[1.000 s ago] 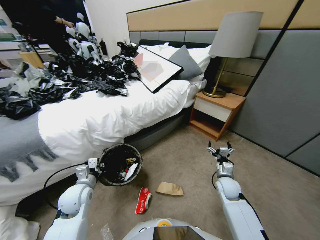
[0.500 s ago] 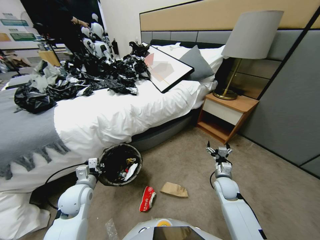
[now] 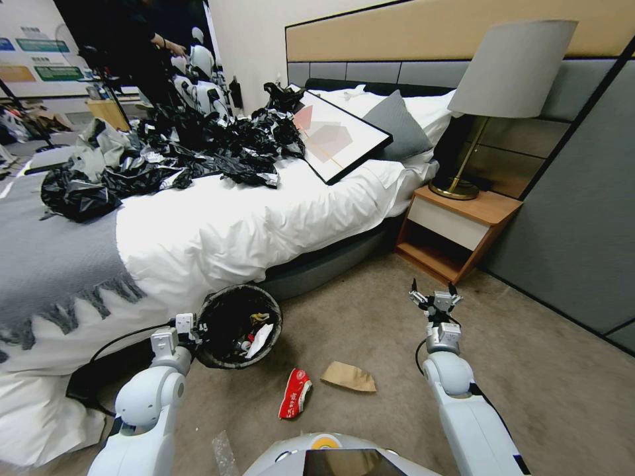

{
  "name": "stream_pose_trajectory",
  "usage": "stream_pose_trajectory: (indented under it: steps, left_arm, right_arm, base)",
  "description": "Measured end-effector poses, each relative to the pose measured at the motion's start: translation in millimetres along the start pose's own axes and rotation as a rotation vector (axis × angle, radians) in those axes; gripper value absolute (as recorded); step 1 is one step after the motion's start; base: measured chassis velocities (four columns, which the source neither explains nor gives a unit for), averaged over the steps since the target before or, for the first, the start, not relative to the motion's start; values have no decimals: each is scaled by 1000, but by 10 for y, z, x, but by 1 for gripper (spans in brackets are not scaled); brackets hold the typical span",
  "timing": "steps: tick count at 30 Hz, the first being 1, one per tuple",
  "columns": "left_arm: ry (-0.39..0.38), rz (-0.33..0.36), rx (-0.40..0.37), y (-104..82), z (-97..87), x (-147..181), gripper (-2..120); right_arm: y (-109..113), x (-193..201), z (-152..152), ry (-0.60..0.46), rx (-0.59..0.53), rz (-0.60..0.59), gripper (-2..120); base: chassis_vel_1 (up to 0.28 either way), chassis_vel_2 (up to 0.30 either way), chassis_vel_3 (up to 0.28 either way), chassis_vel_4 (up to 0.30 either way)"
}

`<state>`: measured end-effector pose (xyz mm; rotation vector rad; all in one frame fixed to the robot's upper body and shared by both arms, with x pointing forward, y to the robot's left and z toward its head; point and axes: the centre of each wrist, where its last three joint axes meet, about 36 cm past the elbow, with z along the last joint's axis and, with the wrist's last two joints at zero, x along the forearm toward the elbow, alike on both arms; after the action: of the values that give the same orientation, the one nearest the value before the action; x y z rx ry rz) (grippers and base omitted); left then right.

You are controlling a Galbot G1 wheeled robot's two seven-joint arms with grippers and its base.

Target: Pick up the trash bin, then pick up the garbage from the floor and place it into the trash bin.

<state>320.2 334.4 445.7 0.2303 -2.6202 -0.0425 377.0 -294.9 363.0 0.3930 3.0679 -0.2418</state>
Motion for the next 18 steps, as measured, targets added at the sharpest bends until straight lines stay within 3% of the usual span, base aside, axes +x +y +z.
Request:
stream_pose_trajectory:
  steps: [18]
  left_arm:
    - [5,3,0,-7,16,-20,0]
  right_arm:
    - [18,-19,-1,17,5,2,100]
  base:
    - [0,0,0,0]
